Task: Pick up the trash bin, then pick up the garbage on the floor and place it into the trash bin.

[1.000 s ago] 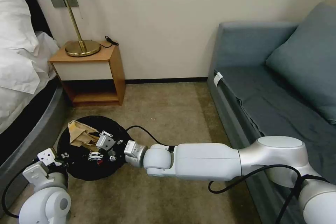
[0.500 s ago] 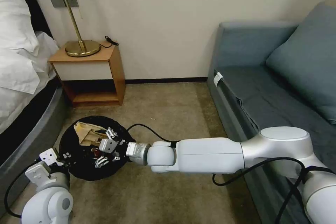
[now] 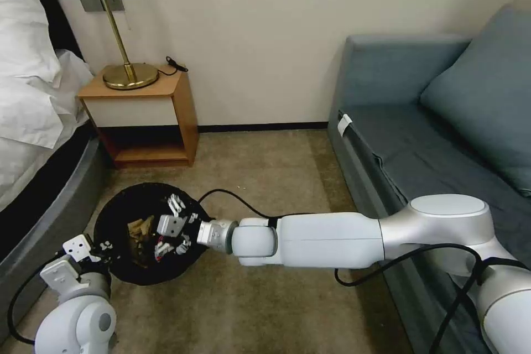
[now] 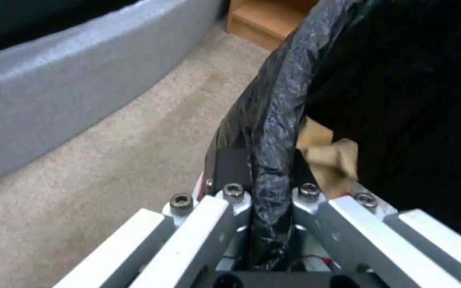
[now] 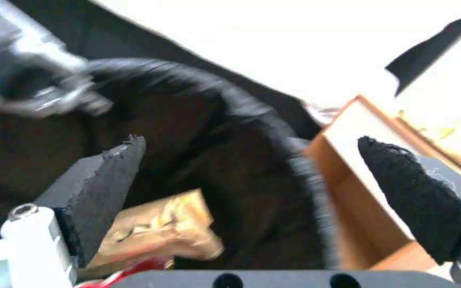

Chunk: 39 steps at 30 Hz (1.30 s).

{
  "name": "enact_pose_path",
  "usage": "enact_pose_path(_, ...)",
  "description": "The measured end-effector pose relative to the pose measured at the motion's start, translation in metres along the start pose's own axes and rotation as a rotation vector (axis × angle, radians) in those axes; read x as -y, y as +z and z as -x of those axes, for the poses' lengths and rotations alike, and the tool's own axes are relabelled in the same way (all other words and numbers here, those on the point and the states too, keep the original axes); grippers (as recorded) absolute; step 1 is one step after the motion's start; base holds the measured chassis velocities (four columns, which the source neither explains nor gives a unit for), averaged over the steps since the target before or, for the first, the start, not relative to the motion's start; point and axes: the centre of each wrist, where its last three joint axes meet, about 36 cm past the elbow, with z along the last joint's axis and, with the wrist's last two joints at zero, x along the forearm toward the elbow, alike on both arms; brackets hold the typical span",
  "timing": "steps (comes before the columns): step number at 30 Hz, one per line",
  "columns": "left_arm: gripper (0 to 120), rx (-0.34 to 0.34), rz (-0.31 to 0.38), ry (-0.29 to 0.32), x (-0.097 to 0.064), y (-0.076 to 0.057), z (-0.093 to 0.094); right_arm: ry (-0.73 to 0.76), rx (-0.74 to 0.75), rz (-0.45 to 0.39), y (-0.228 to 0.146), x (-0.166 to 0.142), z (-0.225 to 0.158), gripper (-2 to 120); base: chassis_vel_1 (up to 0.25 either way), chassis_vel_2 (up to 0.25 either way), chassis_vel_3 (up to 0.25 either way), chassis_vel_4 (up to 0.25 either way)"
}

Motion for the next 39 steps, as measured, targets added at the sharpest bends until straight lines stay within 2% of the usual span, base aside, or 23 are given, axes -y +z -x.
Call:
enact_pose_path(6,3,-0.046,-0.055,0.003,-0.001,0.001,0.002,0.071,0.021,0.008,-0.010,0.020,-0.006,100,0.000,0.000,0.000,0.000)
enact_pose_path(10,3,-0.134,-0.139,0.002,-0.005,0.006,0.009,0.136,0.036,0.019,-0.014,0.038,-0.019,100,0.000,0.000,0.000,0.000)
enact_pose_path(11,3,-0.134,-0.139,0.002,-0.005,0.006,0.009,0.136,0.036,0.019,-0.014,0.038,-0.019,100,0.000,0.000,0.000,0.000)
enact_pose_path(20,3,-0.298,-0.251,-0.015,-0.017,0.023,0.030,0.237,0.006,0.028,0.003,0.064,-0.064,100,0.000,0.000,0.000,0.000)
enact_pose_path(25,3,-0.362,-0.275,-0.030,-0.021,0.035,0.041,0.276,-0.007,0.029,0.010,0.074,-0.084,100,0.000,0.000,0.000,0.000)
enact_pose_path(33,3,-0.362,-0.266,-0.030,-0.022,0.039,0.045,0.330,-0.012,0.038,0.015,0.083,-0.103,100,0.000,0.000,0.000,0.000)
enact_pose_path(35,11,-0.336,-0.247,-0.009,-0.023,0.041,0.043,0.347,-0.012,0.042,0.015,0.086,-0.109,100,0.000,0.000,0.000,0.000)
enact_pose_path(37,14,-0.316,-0.233,0.003,-0.023,0.042,0.042,0.358,-0.012,0.045,0.016,0.087,-0.113,100,0.000,0.000,0.000,0.000)
enact_pose_path(39,25,-0.274,-0.202,0.023,-0.024,0.041,0.039,0.373,-0.009,0.051,0.016,0.087,-0.119,100,0.000,0.000,0.000,0.000)
